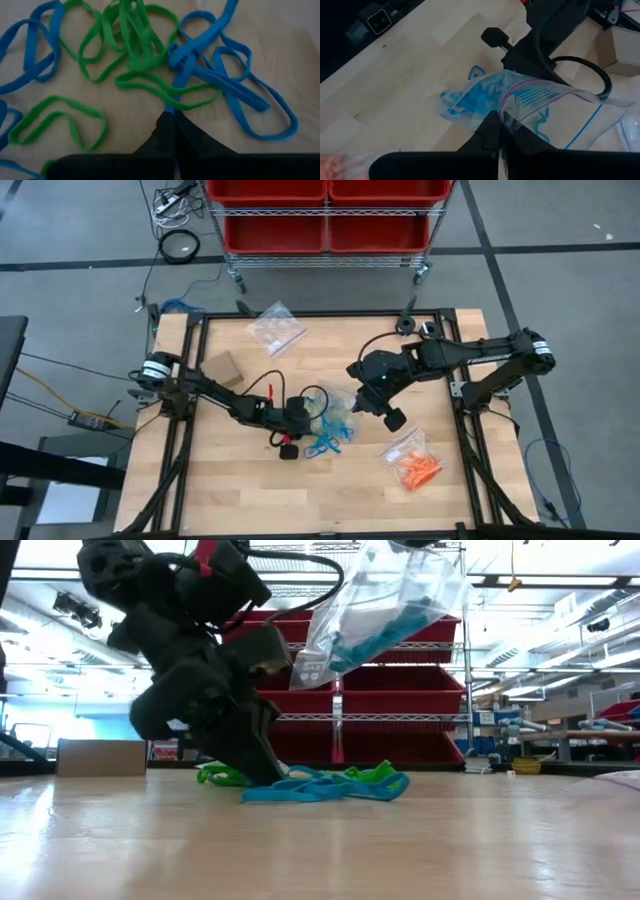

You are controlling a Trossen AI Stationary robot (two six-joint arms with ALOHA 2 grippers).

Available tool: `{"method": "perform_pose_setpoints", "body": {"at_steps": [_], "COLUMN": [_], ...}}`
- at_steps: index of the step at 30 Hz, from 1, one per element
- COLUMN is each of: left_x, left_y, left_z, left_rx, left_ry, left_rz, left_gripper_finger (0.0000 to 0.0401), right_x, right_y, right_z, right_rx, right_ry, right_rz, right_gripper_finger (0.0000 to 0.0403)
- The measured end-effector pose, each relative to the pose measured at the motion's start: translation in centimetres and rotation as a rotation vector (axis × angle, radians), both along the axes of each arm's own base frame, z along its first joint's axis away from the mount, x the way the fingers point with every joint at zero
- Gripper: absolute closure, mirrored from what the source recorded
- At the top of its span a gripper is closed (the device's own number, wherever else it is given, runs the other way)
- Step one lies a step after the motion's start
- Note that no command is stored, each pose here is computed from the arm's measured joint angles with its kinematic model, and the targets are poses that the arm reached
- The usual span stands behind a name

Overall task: Sort rubber bands
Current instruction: Put the blue rubber band into the transparent zip bag

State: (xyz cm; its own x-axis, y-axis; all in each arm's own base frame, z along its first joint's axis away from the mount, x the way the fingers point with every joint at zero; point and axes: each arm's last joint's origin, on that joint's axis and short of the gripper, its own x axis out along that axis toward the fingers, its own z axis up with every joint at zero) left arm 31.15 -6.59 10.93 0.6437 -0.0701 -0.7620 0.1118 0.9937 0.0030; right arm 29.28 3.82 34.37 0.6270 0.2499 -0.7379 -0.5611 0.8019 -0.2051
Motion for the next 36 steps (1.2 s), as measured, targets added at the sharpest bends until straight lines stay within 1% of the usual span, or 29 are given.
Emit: {"method": "perform_pose_setpoints", "body": {"at_steps": [2, 4, 7, 11, 14, 15, 17, 19, 21, 23, 25, 27, 28, 29, 31, 32, 36], "left_x": [-0.4, -0.8, -1.0, -2.2, -2.6, -2.8, -3.0, -3.0, -3.0, -3.0, -2.9, -2.7, -2.6, -2.7, -2.8, -2.9, -2.6], "left_y": [-0.3, -0.6, -1.3, -2.4, -3.2, -3.4, -3.7, -4.0, -4.2, -4.3, -4.3, -4.4, -4.4, -4.3, -3.8, -3.7, -3.8], "left_z": [1.3, 3.3, 7.7, 11.6, 14.9, 15.5, 16.3, 17.0, 17.1, 16.3, 15.6, 15.8, 16.0, 16.0, 15.6, 15.5, 15.9], "left_rx": [0.017, 0.048, 0.119, 0.199, 0.227, 0.242, 0.287, 0.306, 0.276, 0.239, 0.238, 0.226, 0.222, 0.236, 0.3, 0.31, 0.324], "left_ry": [0.026, 0.04, -0.016, -0.021, -0.086, -0.094, -0.08, -0.084, -0.067, -0.004, 0.036, 0.008, -0.003, -0.002, 0.015, 0.024, -0.025], "left_rz": [-0.025, -0.043, -0.024, -0.015, -0.003, 0.004, 0.011, 0.004, -0.021, -0.043, -0.044, -0.036, -0.029, 0.004, 0.103, 0.11, 0.107], "left_gripper_finger": [0.0398, 0.0399, 0.0399, 0.04, 0.04, 0.04, 0.04, 0.0401, 0.0401, 0.0401, 0.0401, 0.0401, 0.0401, 0.0401, 0.0401, 0.0401, 0.0401], "right_x": [0.0, 0.0, 0.0, 0.0, 0.0, 0.0, 0.0, 0.0, 0.0, 0.0, 0.0, 0.0, 0.0, 0.1, 0.1, 0.1, 0.1], "right_y": [0.0, 0.0, 0.1, 0.1, 0.2, 0.2, 0.2, 0.3, 0.3, 0.3, 0.4, 0.4, 0.4, 0.4, 0.4, 0.4, 0.4], "right_z": [0.0, 0.0, 0.0, 0.0, -0.1, -0.1, 0.0, 0.0, -0.1, -0.1, -0.1, 0.0, 0.0, 0.0, 0.0, 0.0, 0.0], "right_rx": [0.005, 0.012, 0.031, 0.034, 0.047, 0.044, 0.036, 0.033, 0.029, 0.034, 0.047, 0.05, 0.05, 0.05, 0.051, 0.051, 0.052], "right_ry": [0.0, 0.002, 0.005, 0.005, 0.01, 0.008, 0.004, 0.002, 0.001, 0.005, 0.005, 0.001, -0.002, -0.006, -0.01, -0.01, -0.008], "right_rz": [0.005, 0.007, 0.014, 0.016, 0.028, 0.031, 0.044, 0.052, 0.06, 0.066, 0.078, 0.08, 0.08, 0.08, 0.078, 0.078, 0.076], "right_gripper_finger": [0.0403, 0.0403, 0.0403, 0.0403, 0.0403, 0.0403, 0.0403, 0.0403, 0.0403, 0.0403, 0.0403, 0.0403, 0.0403, 0.0403, 0.0403, 0.0403, 0.0403]}}
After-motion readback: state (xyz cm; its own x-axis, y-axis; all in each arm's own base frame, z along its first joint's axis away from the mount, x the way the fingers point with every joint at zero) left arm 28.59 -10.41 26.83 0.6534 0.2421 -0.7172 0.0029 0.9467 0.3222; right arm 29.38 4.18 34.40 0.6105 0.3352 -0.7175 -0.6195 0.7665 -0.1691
